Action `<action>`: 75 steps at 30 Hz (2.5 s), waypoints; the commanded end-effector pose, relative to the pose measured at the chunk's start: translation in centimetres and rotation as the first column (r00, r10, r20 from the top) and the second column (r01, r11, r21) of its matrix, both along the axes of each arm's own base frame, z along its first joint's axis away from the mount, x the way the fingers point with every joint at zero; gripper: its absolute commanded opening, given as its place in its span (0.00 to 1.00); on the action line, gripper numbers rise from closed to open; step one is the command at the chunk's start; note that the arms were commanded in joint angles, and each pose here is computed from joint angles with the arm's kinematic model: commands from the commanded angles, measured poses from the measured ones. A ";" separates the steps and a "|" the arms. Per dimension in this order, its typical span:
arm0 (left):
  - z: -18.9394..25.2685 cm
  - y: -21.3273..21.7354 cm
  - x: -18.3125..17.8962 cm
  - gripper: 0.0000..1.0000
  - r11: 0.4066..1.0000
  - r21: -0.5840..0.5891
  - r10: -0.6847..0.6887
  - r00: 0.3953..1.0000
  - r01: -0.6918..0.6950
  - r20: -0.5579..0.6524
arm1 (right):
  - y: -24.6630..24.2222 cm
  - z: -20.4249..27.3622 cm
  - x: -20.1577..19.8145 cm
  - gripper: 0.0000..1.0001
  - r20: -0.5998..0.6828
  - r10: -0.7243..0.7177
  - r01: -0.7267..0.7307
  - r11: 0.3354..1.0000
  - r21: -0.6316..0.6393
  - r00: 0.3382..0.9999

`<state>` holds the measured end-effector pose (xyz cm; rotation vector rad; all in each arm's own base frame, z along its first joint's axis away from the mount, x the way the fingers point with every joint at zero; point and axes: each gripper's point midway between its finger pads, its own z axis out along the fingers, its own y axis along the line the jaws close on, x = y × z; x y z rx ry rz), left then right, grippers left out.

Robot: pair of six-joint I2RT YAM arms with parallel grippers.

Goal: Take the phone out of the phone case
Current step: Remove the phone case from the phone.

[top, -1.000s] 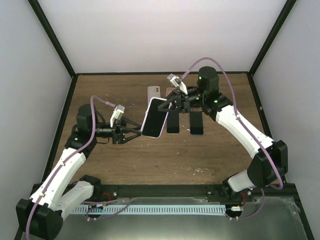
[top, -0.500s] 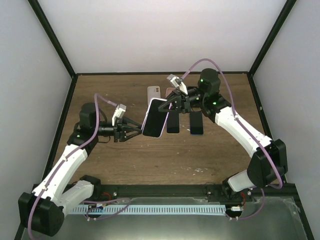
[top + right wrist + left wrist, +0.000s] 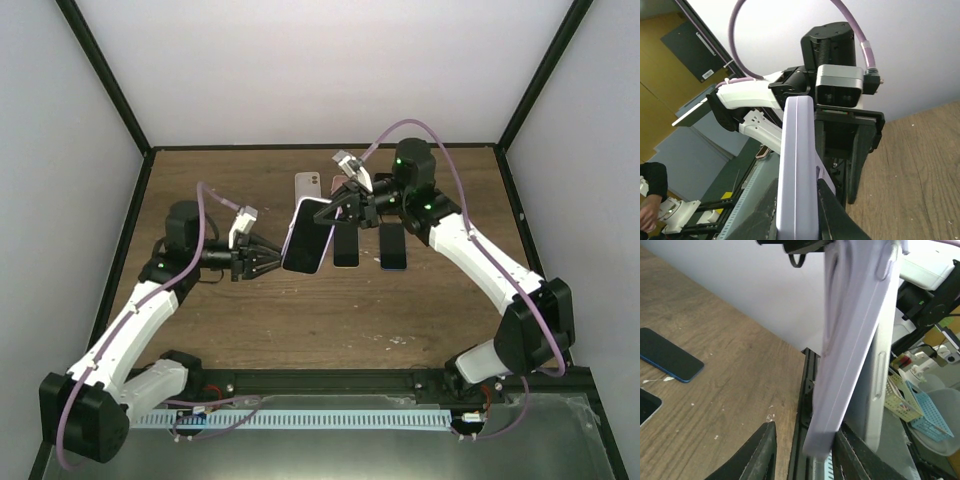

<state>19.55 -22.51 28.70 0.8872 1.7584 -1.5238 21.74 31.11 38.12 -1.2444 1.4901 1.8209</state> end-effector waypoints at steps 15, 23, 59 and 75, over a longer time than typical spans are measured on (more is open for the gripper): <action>3.2 -1.2 -0.2 0.01 0.996 -0.079 -0.038 0.999 0.036 -0.016 | 4.5 -3.1 -1.0 0.01 -0.026 0.088 -0.089 0.993 -0.075 0.996; 2.4 1.5 2.1 0.00 0.988 -0.112 0.088 0.989 -0.102 -0.120 | 3.6 -2.5 2.5 0.27 0.028 -0.033 0.035 0.995 -0.095 0.999; -3.7 6.1 10.7 0.00 0.872 0.059 0.408 0.657 -0.485 -0.634 | 9.8 -7.3 5.9 0.57 0.888 -0.244 0.656 0.751 -0.083 0.391; -3.8 5.8 10.6 0.00 0.882 0.046 0.379 0.650 -0.469 -0.659 | 10.6 -10.7 7.2 0.53 0.955 -0.162 0.712 0.699 -0.066 0.248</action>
